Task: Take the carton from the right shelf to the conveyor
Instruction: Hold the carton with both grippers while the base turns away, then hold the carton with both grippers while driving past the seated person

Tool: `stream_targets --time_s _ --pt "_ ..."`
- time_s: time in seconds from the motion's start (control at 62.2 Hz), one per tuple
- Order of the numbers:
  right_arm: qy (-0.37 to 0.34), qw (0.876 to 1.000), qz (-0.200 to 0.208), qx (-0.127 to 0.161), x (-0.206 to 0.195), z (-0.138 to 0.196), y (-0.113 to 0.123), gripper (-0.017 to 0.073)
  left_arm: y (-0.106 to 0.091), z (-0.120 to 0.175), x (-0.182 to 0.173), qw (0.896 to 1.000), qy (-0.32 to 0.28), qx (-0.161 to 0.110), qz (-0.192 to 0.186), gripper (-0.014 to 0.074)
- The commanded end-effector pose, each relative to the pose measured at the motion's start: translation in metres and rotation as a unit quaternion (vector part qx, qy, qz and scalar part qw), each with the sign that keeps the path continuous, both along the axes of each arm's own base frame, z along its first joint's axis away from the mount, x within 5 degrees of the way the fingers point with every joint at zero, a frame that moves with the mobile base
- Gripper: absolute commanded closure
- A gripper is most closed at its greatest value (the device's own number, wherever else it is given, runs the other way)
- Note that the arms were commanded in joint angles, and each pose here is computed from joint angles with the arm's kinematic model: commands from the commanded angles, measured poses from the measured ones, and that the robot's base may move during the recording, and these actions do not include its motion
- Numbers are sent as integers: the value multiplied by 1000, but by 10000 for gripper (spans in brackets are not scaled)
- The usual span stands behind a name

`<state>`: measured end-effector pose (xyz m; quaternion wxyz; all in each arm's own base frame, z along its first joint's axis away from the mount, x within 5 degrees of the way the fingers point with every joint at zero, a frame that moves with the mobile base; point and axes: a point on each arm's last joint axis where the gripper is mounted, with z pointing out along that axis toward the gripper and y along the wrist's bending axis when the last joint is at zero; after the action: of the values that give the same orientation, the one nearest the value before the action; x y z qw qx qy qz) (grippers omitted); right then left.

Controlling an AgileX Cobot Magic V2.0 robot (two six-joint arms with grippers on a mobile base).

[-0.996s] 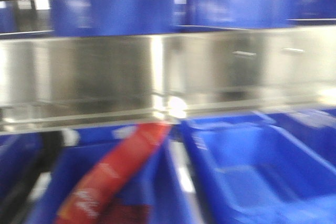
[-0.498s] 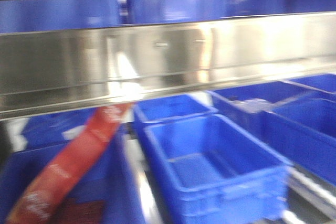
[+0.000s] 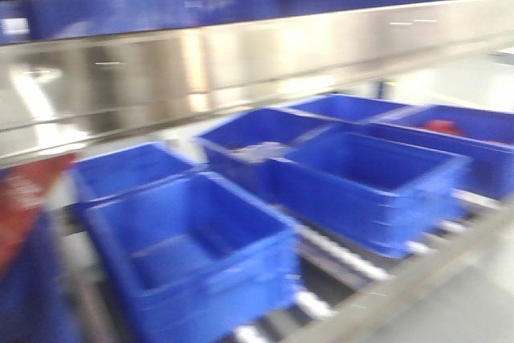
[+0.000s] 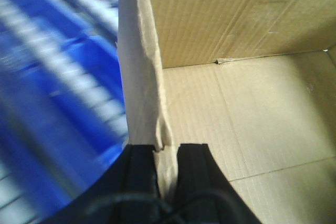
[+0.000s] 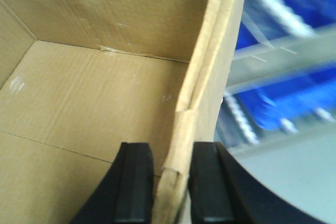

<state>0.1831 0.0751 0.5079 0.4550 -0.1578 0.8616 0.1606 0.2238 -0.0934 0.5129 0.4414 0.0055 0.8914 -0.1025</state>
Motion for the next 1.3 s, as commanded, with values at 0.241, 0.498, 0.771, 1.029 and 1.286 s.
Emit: stream_targets --time_s 0.241,0.498,0.771,1.029,1.286 --pt "-28 1000 1 4 -5 7 -2 629 2 7 -2 1000 -25 -2 3 610" --pt "-28 1000 1 4 -5 7 -2 629 4 7 -1 1000 -27 4 7 610" --pt "-28 1000 1 4 -5 7 -2 629 4 7 -1 1000 -28 5 8 610" --pt "-28 1000 1 4 -5 7 -2 629 4 7 -1 1000 -28 5 8 610" --pt "-28 1000 1 4 -5 7 -2 629 4 7 -1 1000 -28 5 8 610"
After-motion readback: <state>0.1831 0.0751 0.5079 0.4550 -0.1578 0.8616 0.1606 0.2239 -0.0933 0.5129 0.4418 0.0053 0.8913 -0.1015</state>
